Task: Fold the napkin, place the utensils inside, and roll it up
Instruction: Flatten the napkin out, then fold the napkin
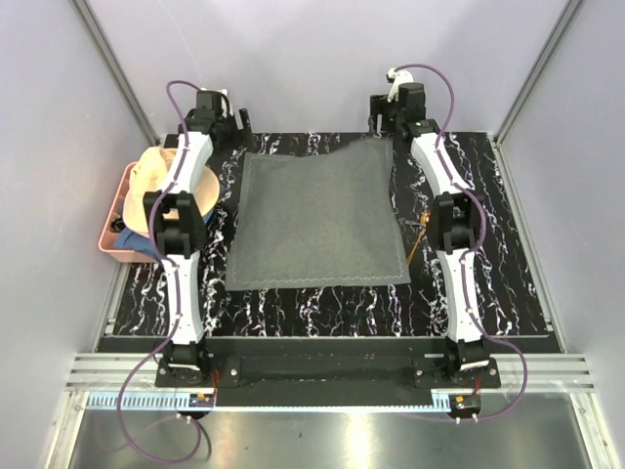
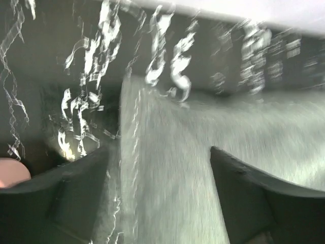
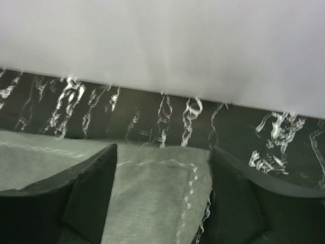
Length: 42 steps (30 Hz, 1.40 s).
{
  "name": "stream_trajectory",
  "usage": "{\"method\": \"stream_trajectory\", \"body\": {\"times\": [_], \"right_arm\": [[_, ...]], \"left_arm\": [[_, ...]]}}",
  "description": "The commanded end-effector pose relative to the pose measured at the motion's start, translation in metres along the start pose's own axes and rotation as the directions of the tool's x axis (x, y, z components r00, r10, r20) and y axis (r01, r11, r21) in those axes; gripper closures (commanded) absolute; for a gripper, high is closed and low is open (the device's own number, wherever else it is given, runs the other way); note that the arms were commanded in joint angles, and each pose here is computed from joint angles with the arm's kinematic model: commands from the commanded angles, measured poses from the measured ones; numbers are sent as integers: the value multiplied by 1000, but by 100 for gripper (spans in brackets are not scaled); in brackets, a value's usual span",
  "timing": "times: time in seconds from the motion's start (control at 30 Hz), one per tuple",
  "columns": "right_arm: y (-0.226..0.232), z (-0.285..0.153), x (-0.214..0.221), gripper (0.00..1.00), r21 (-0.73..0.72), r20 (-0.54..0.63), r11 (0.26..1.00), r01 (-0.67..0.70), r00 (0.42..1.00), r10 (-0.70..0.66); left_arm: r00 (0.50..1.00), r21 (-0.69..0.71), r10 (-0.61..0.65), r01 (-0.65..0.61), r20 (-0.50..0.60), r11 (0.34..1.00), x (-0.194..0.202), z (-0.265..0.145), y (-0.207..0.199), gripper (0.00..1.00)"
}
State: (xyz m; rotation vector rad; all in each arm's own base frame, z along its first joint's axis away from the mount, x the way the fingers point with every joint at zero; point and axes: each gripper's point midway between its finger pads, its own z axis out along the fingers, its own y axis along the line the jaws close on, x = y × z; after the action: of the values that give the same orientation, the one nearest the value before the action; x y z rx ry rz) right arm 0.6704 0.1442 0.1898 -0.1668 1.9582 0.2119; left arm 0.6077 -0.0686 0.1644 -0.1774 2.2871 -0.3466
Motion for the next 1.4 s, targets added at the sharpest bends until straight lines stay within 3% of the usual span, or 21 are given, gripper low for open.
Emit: {"method": "stream_trajectory", "body": {"times": [0.0, 0.1, 0.13, 0.2, 0.23, 0.27, 0.3, 0.33, 0.37, 0.43, 0.47, 0.5, 0.57, 0.63, 0.77, 0.87, 1.0, 1.2, 1.37], "right_arm": [[14, -4, -40, 11, -110, 46, 994, 7, 999, -2], [25, -11, -20, 10, -157, -34, 986, -59, 998, 54], [30, -29, -41, 10, -176, -6, 982, -61, 998, 61], [33, -38, -12, 10, -181, -91, 978, -103, 992, 88], [41, -63, -39, 9, -212, -44, 972, -100, 995, 93], [42, -66, -4, 9, -207, -129, 967, -146, 984, 121], [48, -90, -30, 9, -231, -66, 963, -140, 990, 128], [53, -101, -25, 9, -249, -75, 957, -151, 988, 136], [53, -105, 16, 9, -229, -160, 952, -201, 973, 166], [56, -137, 4, 9, -226, -113, 950, -216, 974, 195], [53, -144, 35, 9, -190, -177, 947, -259, 958, 226], [52, -164, 26, 9, -181, -153, 947, -265, 959, 239], [43, -180, 60, 9, -94, -208, 946, -310, 935, 286], [39, -208, 65, 9, -55, -211, 941, -333, 925, 315], [38, -247, 125, 9, 24, -319, 920, -391, 869, 378], [32, -270, 155, 9, 108, -387, 911, -397, 828, 406], [20, -300, 180, 5, 230, -411, 890, -395, 789, 456], [17, -319, 206, 0, 305, -463, 866, -395, 734, 498], [20, -317, 220, 24, 326, -504, 856, -402, 692, 517]], "left_arm": [[979, 57, 44, -56, 198, 997, -64, -48, -21, 3], [963, 83, 58, -82, 262, 993, -64, -63, -30, 1], [950, 105, 61, -98, 308, 990, -73, -83, -41, 1], [947, 145, 62, -112, 316, 983, -64, -86, -51, 1], [943, 164, 69, -129, 326, 978, -64, -95, -64, 1], [946, 170, 81, -140, 313, 975, -56, -94, -69, 1], [946, 177, 91, -151, 310, 972, -52, -96, -76, 1], [946, 197, 102, -169, 308, 966, -46, -102, -92, 1], [950, 204, 100, -166, 296, 965, -39, -102, -98, 1], [962, 237, 100, -162, 254, 958, -14, -104, -117, 1], [976, 256, 79, -131, 203, 958, 11, -96, -120, 1], [979, 275, 76, -128, 191, 953, 22, -97, -127, 1], [981, 317, 99, -148, 164, 937, 56, -99, -146, 1], [983, 319, 107, -151, 152, 935, 74, -106, -154, 1], [999, 300, 14, -23, 30, 954, 127, -115, -134, 1], [1000, 266, 15, -12, -7, 964, 143, -142, -121, 1], [998, 236, 64, -56, -23, 970, 145, -184, -112, 1], [977, 327, 212, -194, -19, 925, 156, -230, -116, 1], [978, 251, 207, -205, 16, 946, 155, -223, -100, 1]]}}
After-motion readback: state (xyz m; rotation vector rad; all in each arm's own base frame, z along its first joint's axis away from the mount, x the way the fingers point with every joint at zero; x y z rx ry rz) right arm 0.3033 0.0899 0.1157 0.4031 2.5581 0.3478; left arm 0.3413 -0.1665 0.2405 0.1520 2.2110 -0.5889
